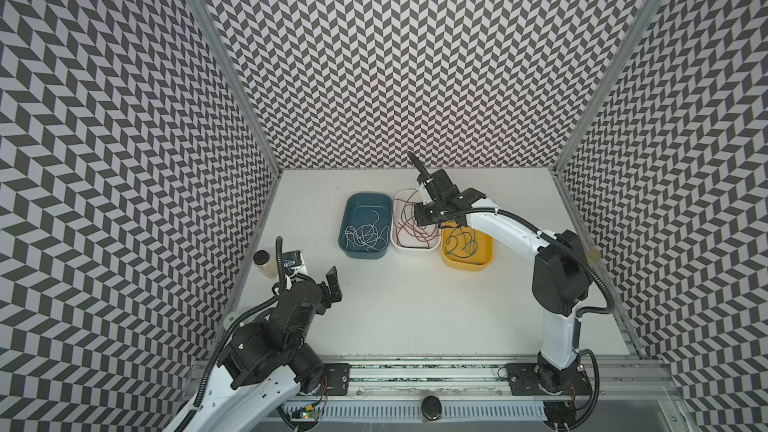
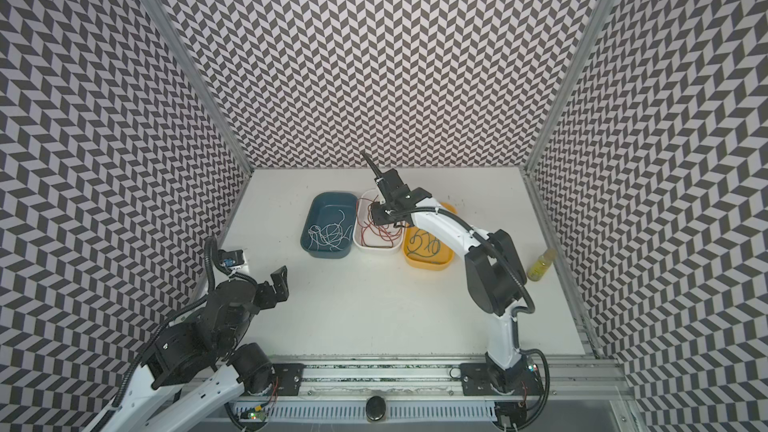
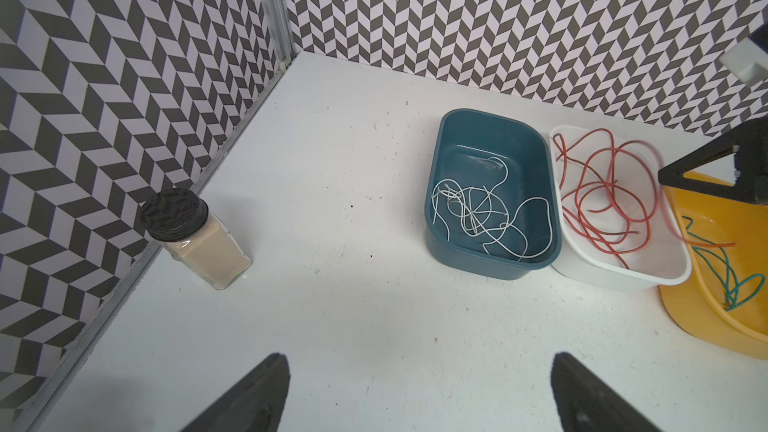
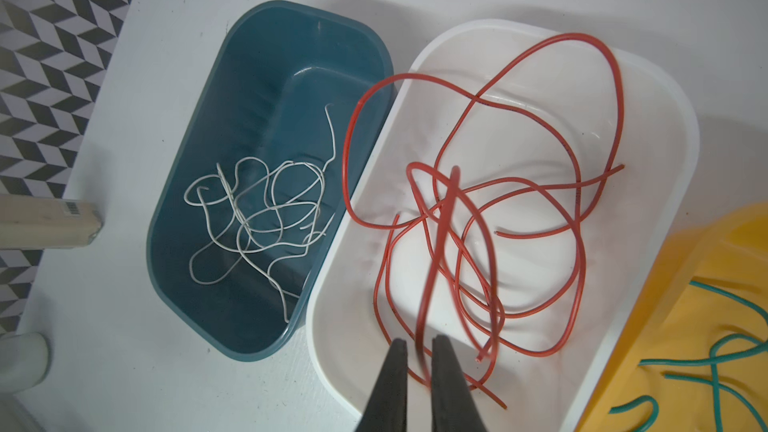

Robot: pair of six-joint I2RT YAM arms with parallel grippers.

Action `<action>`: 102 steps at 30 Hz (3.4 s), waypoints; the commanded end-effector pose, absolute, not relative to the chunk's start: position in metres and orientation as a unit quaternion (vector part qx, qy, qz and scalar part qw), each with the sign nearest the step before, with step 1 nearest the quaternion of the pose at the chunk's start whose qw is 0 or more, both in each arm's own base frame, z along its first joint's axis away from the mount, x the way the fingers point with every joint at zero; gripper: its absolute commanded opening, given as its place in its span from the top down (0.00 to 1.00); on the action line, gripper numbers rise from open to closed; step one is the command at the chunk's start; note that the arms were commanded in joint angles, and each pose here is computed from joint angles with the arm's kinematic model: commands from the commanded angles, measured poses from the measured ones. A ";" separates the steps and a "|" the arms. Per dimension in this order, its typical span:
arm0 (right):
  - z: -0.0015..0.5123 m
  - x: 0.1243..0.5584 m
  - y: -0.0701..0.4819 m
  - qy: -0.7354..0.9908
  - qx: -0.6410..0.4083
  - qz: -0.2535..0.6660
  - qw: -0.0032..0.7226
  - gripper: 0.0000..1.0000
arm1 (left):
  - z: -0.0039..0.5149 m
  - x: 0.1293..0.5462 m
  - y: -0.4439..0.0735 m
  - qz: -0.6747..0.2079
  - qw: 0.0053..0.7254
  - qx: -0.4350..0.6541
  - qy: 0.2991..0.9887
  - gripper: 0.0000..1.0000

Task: Untangle the cables

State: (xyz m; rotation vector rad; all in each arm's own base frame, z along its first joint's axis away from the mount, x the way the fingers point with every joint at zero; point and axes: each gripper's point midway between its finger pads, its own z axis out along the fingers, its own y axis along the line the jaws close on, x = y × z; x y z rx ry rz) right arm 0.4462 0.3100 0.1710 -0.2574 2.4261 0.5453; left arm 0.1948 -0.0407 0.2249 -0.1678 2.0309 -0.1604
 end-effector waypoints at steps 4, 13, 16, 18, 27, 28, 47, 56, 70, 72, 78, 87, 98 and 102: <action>0.222 0.439 0.304 0.902 -0.117 0.211 0.357 0.64 | 0.224 0.197 -0.040 -0.062 0.521 -0.073 0.848 0.00; 0.297 0.400 0.259 0.869 -0.111 0.196 0.441 0.49 | 0.222 0.197 -0.041 -0.061 0.518 -0.073 0.850 0.00; 0.326 0.373 0.241 0.848 -0.107 0.213 0.474 0.45 | 0.224 0.197 -0.039 -0.059 0.520 -0.076 0.849 0.00; 0.336 0.352 0.226 0.837 -0.096 0.224 0.490 0.38 | 0.225 0.197 -0.037 -0.057 0.522 -0.081 0.847 0.00; 0.339 0.293 0.142 0.839 -0.034 0.142 0.525 0.00 | 0.228 0.202 -0.032 -0.028 0.520 -0.092 0.849 0.00; 0.337 0.289 0.137 0.838 -0.030 0.137 0.528 0.00 | 0.230 0.204 -0.030 -0.019 0.520 -0.095 0.849 0.00; 0.288 0.276 0.017 0.714 0.174 -0.028 0.677 0.00 | 0.225 0.270 0.013 0.097 0.586 -0.212 0.776 0.00; 0.229 0.307 -0.034 0.712 0.254 -0.117 0.644 0.00 | 0.217 0.307 0.024 0.137 0.593 -0.209 0.766 0.00; 0.184 0.348 -0.050 0.742 0.223 -0.144 0.616 0.00 | 0.171 0.337 0.050 0.178 0.591 -0.203 0.760 0.00; 0.178 0.354 -0.049 0.746 0.214 -0.148 0.613 0.00 | 0.167 0.341 0.052 0.182 0.593 -0.208 0.756 0.00; 0.150 0.356 -0.046 0.750 0.187 -0.152 0.615 0.00 | 0.143 0.369 0.043 0.200 0.579 -0.143 0.777 0.00; 0.134 0.381 -0.025 0.756 0.113 -0.128 0.632 0.00 | 0.132 0.399 0.032 0.160 0.600 -0.095 0.778 0.00; 0.115 0.400 -0.010 0.780 0.064 -0.096 0.616 0.00 | 0.111 0.404 0.044 0.083 0.594 -0.104 0.793 0.00; 0.114 0.402 -0.010 0.786 0.064 -0.096 0.607 0.00 | 0.112 0.404 0.047 0.079 0.598 -0.110 0.790 0.00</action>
